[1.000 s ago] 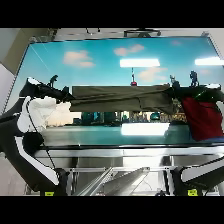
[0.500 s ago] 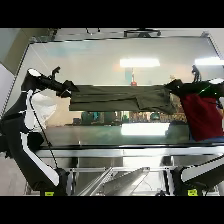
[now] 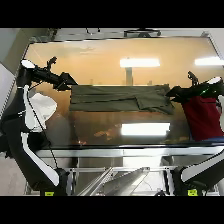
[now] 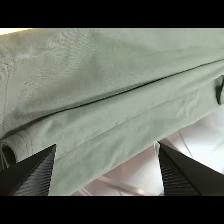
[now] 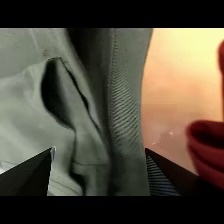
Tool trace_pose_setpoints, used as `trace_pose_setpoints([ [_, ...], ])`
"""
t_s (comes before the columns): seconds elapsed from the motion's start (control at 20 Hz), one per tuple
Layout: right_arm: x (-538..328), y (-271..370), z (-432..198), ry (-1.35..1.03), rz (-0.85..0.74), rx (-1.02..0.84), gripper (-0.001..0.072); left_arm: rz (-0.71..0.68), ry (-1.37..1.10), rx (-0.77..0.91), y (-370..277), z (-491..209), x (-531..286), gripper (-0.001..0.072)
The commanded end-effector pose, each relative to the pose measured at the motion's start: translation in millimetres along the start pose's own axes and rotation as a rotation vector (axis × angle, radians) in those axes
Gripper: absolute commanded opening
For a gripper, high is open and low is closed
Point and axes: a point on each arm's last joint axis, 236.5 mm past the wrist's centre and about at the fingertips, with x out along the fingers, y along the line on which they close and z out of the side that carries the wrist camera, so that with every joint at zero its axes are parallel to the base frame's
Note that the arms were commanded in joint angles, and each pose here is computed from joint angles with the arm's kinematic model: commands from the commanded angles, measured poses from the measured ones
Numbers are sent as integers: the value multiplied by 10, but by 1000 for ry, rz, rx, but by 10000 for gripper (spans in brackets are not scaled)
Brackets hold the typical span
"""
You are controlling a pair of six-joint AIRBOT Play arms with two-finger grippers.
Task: Fold the shirts.
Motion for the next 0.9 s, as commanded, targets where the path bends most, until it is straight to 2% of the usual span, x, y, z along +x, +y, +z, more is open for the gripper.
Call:
trace_pose_setpoints([
  [0.0, 206, -24, -107, 60, -1, -2, 647, -1, 0, -29, -16, 2, -10, 697],
  [0.05, 246, 12, -111, 64, 8, -3, 644, -8, 5, -23, -58, -1, 17, 601],
  [0.1, 285, 56, -113, 67, 22, -14, 640, -28, 11, -16, -138, -7, 46, 355],
  [0.15, 312, 121, -102, 63, 43, -24, 498, -53, 11, -8, -227, 1, 71, 102],
  [0.2, 327, 189, -84, 56, 66, -45, 302, -89, 9, 10, -362, 13, 111, 1],
  [0.35, 318, 294, -30, 32, 110, -50, 20, -120, 8, 72, -689, 47, 338, 0],
  [0.6, 151, 453, 25, 12, 121, -60, 19, -115, -2, 136, -1141, 37, 994, 0],
  [0.85, -338, 1014, 149, -50, 183, -166, 20, -87, 26, 153, -1460, -329, 1967, 0],
])
